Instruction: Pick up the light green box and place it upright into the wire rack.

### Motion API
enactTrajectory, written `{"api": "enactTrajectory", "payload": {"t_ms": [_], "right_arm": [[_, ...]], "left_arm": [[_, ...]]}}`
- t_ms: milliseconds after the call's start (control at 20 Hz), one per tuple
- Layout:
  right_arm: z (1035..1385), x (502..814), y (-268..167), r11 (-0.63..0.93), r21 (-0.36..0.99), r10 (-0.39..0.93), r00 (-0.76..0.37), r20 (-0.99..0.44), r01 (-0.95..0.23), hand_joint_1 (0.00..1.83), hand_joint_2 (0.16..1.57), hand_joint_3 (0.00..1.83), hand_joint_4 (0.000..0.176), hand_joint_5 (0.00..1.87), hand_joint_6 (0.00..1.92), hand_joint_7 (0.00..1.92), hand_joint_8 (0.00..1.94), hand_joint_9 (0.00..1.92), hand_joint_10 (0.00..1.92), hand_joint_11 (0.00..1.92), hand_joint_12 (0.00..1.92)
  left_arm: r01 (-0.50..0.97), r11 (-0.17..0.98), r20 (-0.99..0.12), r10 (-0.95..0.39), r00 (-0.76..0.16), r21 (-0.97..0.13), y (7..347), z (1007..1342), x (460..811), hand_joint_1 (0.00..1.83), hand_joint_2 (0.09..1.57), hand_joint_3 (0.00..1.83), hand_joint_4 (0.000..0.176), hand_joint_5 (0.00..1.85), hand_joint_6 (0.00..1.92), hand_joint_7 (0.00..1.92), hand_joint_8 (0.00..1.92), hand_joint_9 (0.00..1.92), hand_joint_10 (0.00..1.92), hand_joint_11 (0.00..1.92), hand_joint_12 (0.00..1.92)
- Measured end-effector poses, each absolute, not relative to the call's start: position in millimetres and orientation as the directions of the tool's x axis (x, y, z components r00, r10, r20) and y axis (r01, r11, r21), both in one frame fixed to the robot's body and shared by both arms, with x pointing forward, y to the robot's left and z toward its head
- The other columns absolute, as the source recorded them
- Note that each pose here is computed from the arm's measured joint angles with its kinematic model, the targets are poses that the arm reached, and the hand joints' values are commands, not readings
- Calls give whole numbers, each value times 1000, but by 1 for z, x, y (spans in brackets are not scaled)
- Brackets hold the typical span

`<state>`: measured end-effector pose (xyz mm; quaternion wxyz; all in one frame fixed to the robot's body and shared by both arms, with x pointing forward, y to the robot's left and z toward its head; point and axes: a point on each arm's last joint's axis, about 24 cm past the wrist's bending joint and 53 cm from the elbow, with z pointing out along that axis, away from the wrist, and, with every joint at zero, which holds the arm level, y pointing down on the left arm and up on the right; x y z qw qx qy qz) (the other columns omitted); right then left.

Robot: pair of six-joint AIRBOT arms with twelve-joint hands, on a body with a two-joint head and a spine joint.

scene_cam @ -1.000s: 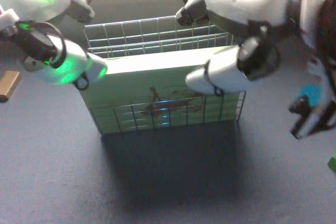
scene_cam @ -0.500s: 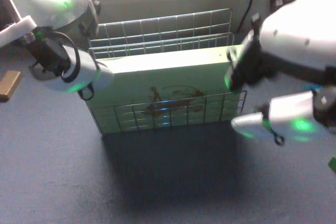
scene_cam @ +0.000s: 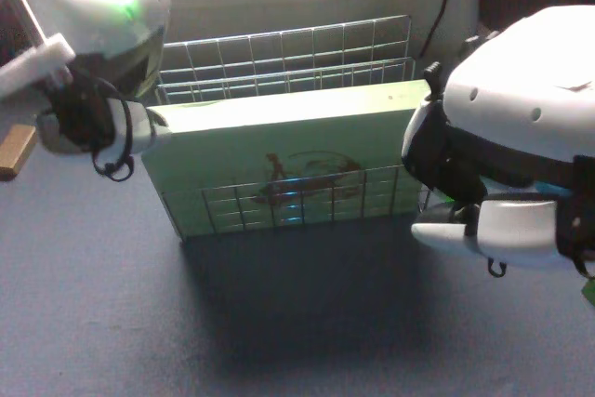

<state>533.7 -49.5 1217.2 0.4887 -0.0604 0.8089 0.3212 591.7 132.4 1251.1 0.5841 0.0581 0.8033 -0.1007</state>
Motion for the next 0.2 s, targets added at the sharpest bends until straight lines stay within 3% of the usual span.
{"api": "enactTrajectory", "payload": {"t_ms": [50,200], "right_arm": [[1219,534,-48,783,463,218,-513,-830,-415,799,1413,13,0,1127,1921,1349,1941,1592,1921,1830,1921],[1226,534,-44,773,468,228,-501,-835,-428,799,1414,11,0,1128,1921,1350,1941,1594,1921,1831,1921]], "left_arm": [[212,973,-949,-24,-316,-95,132,1249,591,755,1307,2,174,1270,1921,1369,1921,1417,1921,1509,1921],[211,973,-950,-21,-310,-91,132,1251,591,761,1303,0,176,1262,1921,1363,1921,1404,1921,1492,1921]]}}
